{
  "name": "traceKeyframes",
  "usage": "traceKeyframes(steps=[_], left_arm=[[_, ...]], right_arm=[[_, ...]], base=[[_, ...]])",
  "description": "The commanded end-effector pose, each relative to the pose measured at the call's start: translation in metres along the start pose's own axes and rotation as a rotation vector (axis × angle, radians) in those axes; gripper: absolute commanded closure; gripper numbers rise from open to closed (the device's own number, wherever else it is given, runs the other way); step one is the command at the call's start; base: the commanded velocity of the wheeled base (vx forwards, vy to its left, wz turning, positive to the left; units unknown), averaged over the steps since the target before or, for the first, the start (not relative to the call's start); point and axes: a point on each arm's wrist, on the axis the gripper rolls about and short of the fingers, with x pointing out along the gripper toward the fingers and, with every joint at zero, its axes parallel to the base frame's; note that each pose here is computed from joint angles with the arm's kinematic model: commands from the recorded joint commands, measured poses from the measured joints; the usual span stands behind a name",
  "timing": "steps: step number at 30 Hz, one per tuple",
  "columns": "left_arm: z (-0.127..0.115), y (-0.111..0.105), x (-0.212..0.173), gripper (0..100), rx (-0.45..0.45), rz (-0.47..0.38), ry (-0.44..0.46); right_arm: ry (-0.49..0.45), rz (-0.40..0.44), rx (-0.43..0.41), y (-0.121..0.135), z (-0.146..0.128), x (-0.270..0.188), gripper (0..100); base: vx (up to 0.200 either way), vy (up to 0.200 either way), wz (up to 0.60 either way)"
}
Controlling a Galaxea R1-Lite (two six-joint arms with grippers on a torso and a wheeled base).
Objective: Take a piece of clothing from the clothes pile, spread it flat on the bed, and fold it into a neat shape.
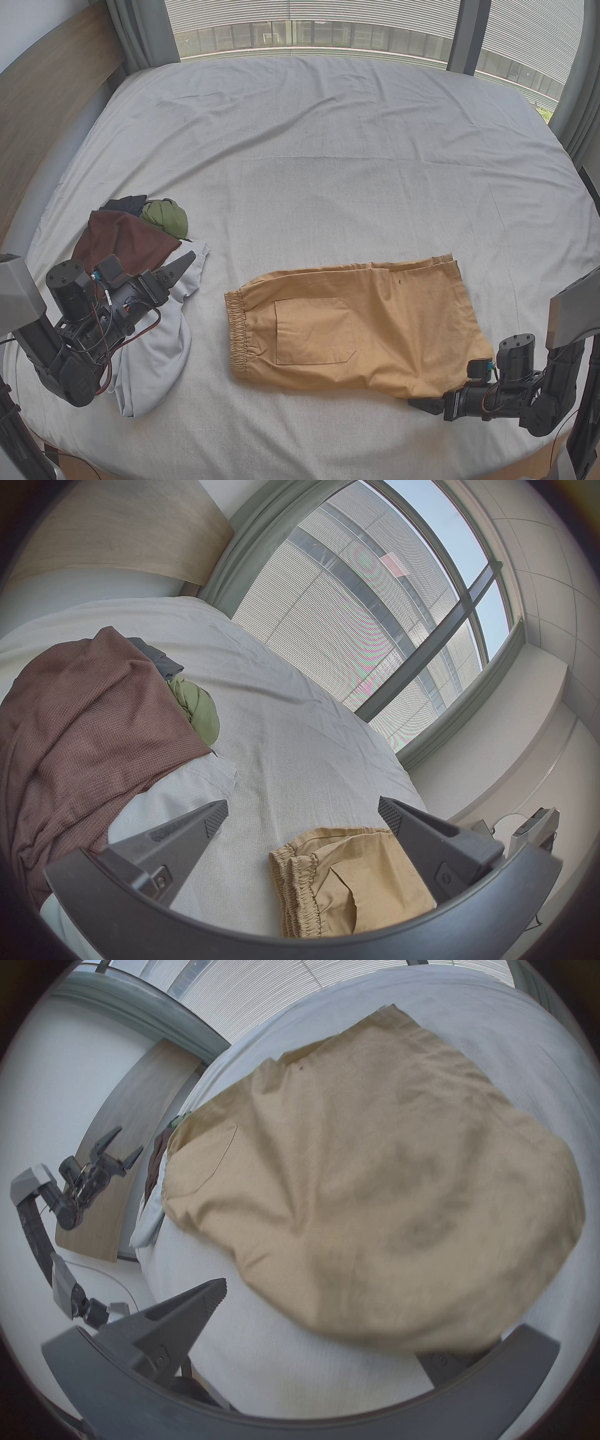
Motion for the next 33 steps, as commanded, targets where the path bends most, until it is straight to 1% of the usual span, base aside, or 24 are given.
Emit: traceKeyframes(steps=[1, 7, 9, 10, 11, 13, 14, 18, 22, 25, 29, 33], left_arm=[[0.0, -0.001, 0.0, 0, 0.0, -0.001, -0.001], [-0.001, 0.0, 0.0, 0, -0.002, 0.001, 0.005], [-0.002, 0.001, -0.001, 0, -0.003, 0.003, 0.008], [-0.002, 0.001, 0.0, 0, -0.004, 0.004, 0.01], [-0.004, 0.001, -0.001, 0, -0.005, 0.005, 0.014], [-0.005, 0.001, -0.001, 0, -0.007, 0.005, 0.021], [-0.007, 0.001, -0.001, 0, -0.008, 0.005, 0.028], [-0.014, 0.001, -0.006, 0, -0.018, 0.008, 0.064], [-0.026, -0.002, -0.008, 0, -0.029, 0.005, 0.117], [-0.034, -0.002, -0.008, 0, -0.035, 0.006, 0.148], [-0.039, -0.004, -0.008, 0, -0.04, -0.002, 0.17], [-0.041, -0.004, -0.009, 0, -0.046, -0.005, 0.182]], right_arm=[[0.071, 0.023, -0.019, 0.01, -0.014, -0.003, 0], [0.119, 0.113, -0.062, 0.026, -0.021, -0.002, 0], [0.121, 0.183, -0.081, 0.033, -0.02, -0.001, 0], [0.119, 0.193, -0.085, 0.034, -0.02, -0.001, 0], [0.107, 0.251, -0.108, 0.039, -0.019, -0.001, 0], [0.086, 0.291, -0.129, 0.044, -0.017, 0.0, 0], [0.06, 0.331, -0.16, 0.05, -0.014, 0.0, 0], [-0.037, 0.419, -0.216, 0.069, 0.005, -0.002, 0], [-0.153, 0.483, -0.227, 0.085, 0.03, -0.004, 0], [-0.236, 0.527, -0.205, 0.095, 0.05, -0.008, 0], [-0.311, 0.554, -0.206, 0.101, 0.069, -0.007, 0], [-0.33, 0.548, -0.206, 0.099, 0.075, -0.004, 0]], base=[[0.0, 0.0, 0.0], [0.0, 0.0, 0.0], [0.0, 0.0, 0.0], [0.0, 0.0, 0.0], [0.0, 0.0, 0.0], [0.0, 0.0, 0.0], [0.0, 0.0, 0.0], [0.0, 0.0, 0.0], [0.0, 0.0, 0.0], [0.0, 0.0, 0.0], [0.0, 0.0, 0.0], [0.0, 0.0, 0.0]])
